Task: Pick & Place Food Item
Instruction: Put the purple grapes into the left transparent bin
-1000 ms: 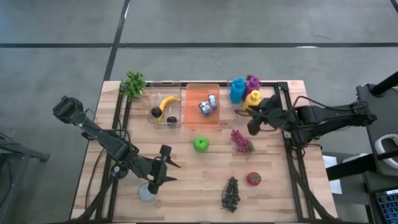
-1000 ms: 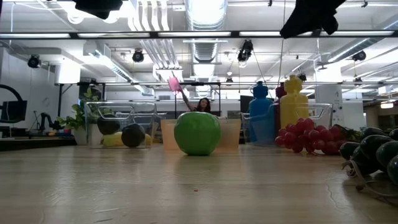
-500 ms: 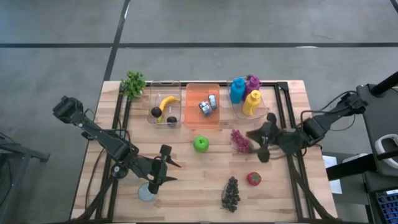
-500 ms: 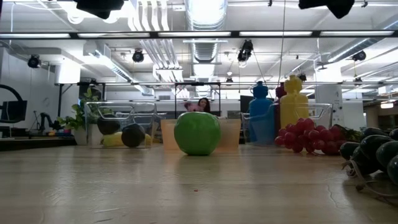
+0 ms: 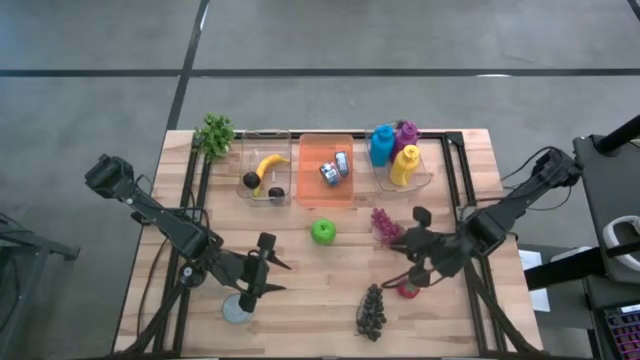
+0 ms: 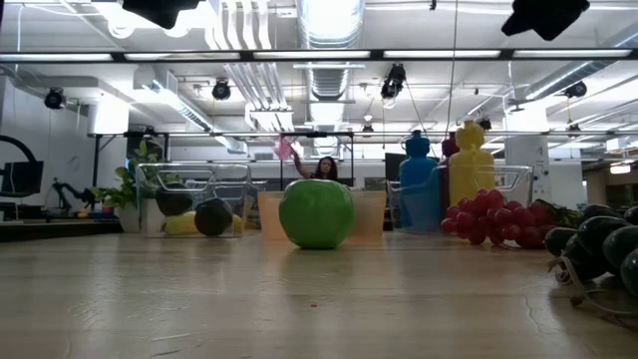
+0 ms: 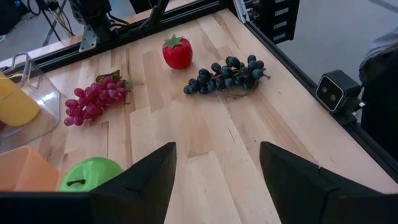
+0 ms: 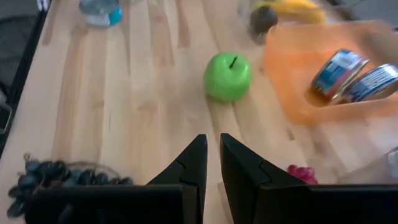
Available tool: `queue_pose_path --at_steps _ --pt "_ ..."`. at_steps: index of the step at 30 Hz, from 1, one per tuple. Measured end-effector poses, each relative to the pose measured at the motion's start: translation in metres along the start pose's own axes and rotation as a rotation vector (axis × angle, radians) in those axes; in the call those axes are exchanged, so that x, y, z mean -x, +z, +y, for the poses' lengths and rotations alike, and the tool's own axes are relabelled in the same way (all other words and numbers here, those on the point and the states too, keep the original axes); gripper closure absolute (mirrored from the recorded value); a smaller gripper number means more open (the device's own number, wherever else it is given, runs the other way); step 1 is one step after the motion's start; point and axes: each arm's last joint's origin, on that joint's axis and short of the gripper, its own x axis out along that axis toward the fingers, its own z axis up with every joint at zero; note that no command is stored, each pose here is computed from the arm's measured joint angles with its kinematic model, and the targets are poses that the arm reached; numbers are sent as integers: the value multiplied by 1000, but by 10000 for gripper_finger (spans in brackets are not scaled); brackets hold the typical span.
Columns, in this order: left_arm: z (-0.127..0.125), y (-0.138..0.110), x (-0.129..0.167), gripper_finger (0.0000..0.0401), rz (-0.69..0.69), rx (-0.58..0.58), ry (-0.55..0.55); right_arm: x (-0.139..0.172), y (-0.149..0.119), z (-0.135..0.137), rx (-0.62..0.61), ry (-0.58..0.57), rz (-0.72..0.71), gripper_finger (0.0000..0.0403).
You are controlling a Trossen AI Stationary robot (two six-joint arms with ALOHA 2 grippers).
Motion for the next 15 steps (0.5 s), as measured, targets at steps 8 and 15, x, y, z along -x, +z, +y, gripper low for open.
queue_pose_path --at_steps 8,15 --pt "0 0 0 160 0 3 0 -11 -4 8 -22 29 52 365" --pt "0 0 0 167 0 2 0 -22 -9 14 -6 4 89 359"
